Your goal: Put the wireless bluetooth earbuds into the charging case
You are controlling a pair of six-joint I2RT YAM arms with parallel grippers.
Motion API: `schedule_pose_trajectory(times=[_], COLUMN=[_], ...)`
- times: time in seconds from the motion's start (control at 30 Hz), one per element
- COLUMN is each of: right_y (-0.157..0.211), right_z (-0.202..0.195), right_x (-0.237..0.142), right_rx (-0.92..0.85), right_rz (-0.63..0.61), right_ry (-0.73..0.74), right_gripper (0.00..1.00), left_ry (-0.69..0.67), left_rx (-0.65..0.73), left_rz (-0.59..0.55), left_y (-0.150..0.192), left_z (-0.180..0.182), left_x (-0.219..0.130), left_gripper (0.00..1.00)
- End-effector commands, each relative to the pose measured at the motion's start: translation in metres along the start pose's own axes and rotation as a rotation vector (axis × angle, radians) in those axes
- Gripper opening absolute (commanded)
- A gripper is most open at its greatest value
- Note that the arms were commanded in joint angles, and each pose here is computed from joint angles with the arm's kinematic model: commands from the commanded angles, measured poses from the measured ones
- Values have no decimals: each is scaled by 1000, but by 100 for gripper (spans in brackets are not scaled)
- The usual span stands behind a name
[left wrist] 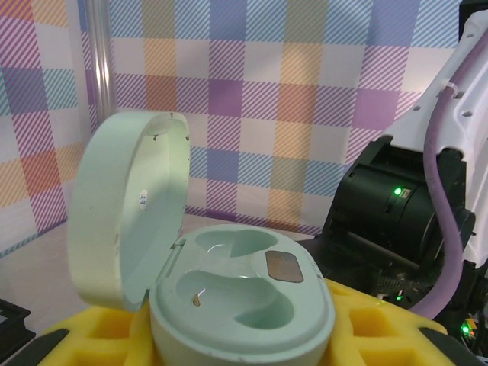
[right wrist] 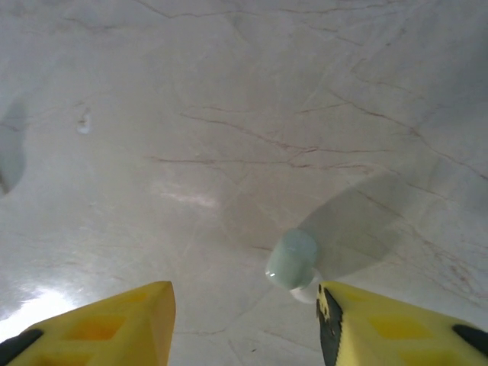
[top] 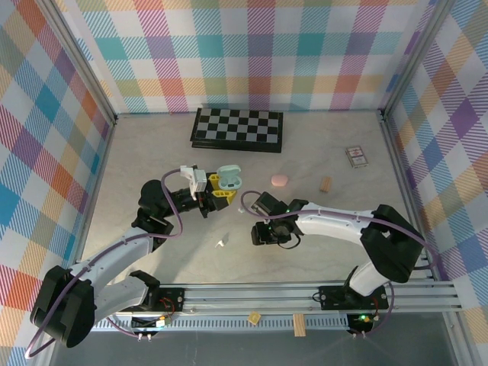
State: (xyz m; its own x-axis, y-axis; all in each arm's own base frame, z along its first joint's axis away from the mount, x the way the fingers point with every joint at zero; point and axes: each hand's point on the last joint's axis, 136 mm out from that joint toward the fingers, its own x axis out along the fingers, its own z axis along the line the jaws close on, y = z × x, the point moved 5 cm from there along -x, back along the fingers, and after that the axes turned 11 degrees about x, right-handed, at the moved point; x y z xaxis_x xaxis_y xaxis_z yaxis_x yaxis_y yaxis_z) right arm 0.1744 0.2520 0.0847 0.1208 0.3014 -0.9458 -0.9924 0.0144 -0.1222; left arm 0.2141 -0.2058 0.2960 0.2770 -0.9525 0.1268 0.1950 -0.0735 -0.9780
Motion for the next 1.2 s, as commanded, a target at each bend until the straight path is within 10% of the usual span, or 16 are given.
schedule_pose_trajectory(times=[0.0,0.67,1.17], right_y=[-5,-13,-34], right_z=[0,-2,-13], right_x=[1,10,1], right_rx=[-10,-104,-179], right_rz=[-17,-5,-28], right_ry=[47,139,192], right_gripper=[48,18,20], left_ry=[7,35,31], left_rx=[39,29,36], left_rz=[-50,-67,-70], left_y=[-13,-16,-19], left_z=[-1,-5,-4], left_x=[-3,-3,-4], left_gripper=[30,31,31])
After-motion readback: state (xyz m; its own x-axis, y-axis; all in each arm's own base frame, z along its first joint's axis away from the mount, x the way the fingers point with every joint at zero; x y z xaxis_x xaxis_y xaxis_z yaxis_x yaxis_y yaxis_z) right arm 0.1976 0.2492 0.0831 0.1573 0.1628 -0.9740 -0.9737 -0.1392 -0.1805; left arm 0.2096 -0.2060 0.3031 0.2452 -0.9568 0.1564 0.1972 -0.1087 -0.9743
